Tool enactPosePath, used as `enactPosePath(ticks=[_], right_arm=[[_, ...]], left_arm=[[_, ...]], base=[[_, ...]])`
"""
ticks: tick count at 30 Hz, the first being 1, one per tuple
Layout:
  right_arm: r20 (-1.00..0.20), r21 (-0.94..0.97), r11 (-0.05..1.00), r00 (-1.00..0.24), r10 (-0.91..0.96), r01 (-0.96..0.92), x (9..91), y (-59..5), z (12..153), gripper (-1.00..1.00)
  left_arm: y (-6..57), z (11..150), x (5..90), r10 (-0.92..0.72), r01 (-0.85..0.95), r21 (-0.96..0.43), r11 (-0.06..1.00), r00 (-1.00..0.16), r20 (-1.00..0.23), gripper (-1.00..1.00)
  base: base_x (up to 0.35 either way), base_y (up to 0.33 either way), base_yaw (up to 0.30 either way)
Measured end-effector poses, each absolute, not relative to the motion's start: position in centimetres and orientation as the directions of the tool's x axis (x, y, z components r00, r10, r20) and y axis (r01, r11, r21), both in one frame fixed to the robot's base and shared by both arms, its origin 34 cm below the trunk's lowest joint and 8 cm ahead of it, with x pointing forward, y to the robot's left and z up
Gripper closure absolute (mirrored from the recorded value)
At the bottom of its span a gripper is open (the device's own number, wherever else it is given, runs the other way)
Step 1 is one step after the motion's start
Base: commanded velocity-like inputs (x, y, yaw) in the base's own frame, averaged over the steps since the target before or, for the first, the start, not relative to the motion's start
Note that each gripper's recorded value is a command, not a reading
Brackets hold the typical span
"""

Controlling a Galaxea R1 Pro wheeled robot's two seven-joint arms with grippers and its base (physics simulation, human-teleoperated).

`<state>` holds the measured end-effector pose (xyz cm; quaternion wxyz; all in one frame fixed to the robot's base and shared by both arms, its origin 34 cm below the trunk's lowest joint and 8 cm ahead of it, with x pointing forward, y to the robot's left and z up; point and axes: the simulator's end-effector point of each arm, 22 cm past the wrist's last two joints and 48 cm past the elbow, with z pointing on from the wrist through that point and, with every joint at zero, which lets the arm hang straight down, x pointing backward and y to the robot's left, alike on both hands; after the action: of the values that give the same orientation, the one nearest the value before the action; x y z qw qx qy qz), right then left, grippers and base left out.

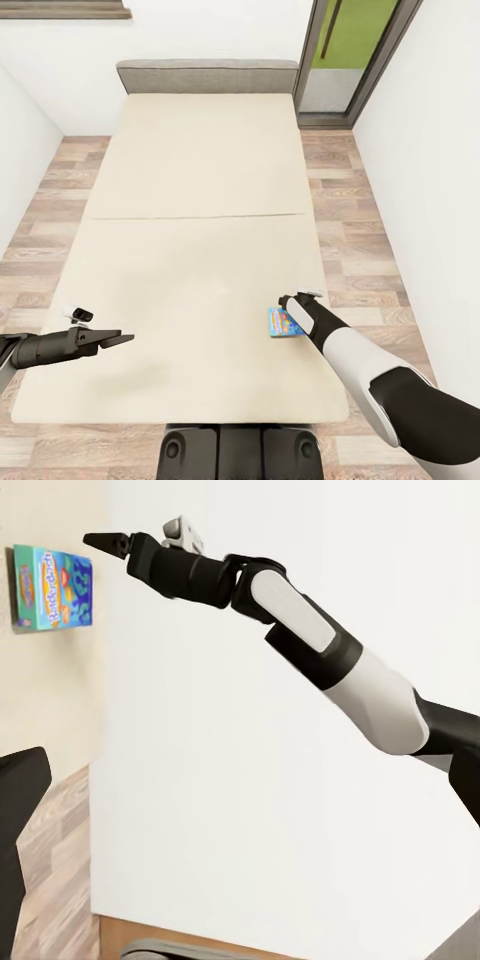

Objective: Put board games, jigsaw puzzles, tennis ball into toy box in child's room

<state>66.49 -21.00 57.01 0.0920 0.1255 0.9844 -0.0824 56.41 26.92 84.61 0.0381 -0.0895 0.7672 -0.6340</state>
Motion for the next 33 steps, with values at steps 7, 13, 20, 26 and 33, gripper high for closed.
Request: enactPosePath(ticks=[7,13,20,26,33], right_arm=[[-0.216,-0.120,0.956,-0.947,0.237,0.266,67.2,-20.4,57.0,-1.00],[-0.240,-0.094,0.959,-0.941,0.238,0.267,68.6,-19.6,57.3,-1.00],[-0.255,-0.070,0.964,-0.939,0.233,0.258,70.4,-18.8,57.9,-1.00],[-0.245,-0.070,0.963,-0.940,0.237,0.261,70.2,-19.0,57.5,-1.00],[-0.234,-0.080,0.957,-0.939,0.253,0.278,69.6,-20.0,56.6,-1.00]], left_arm=[[26.9,84.1,56.2,-0.186,-0.100,-0.978,0.181,-0.980,0.066,-1.00],[26.9,83.6,56.1,-0.185,-0.110,-0.977,0.181,-0.980,0.076,-1.00],[26.3,83.1,55.8,-0.188,-0.122,-0.978,0.166,-0.978,0.090,-1.00],[26.2,82.6,55.7,-0.188,-0.132,-0.978,0.162,-0.977,0.101,-1.00],[26.1,82.1,55.4,-0.188,-0.144,-0.976,0.162,-0.976,0.112,-1.00]], base=[[0.000,0.000,0.000],[0.000,0.000,0.000],[0.000,0.000,0.000],[0.000,0.000,0.000],[0.000,0.000,0.000]])
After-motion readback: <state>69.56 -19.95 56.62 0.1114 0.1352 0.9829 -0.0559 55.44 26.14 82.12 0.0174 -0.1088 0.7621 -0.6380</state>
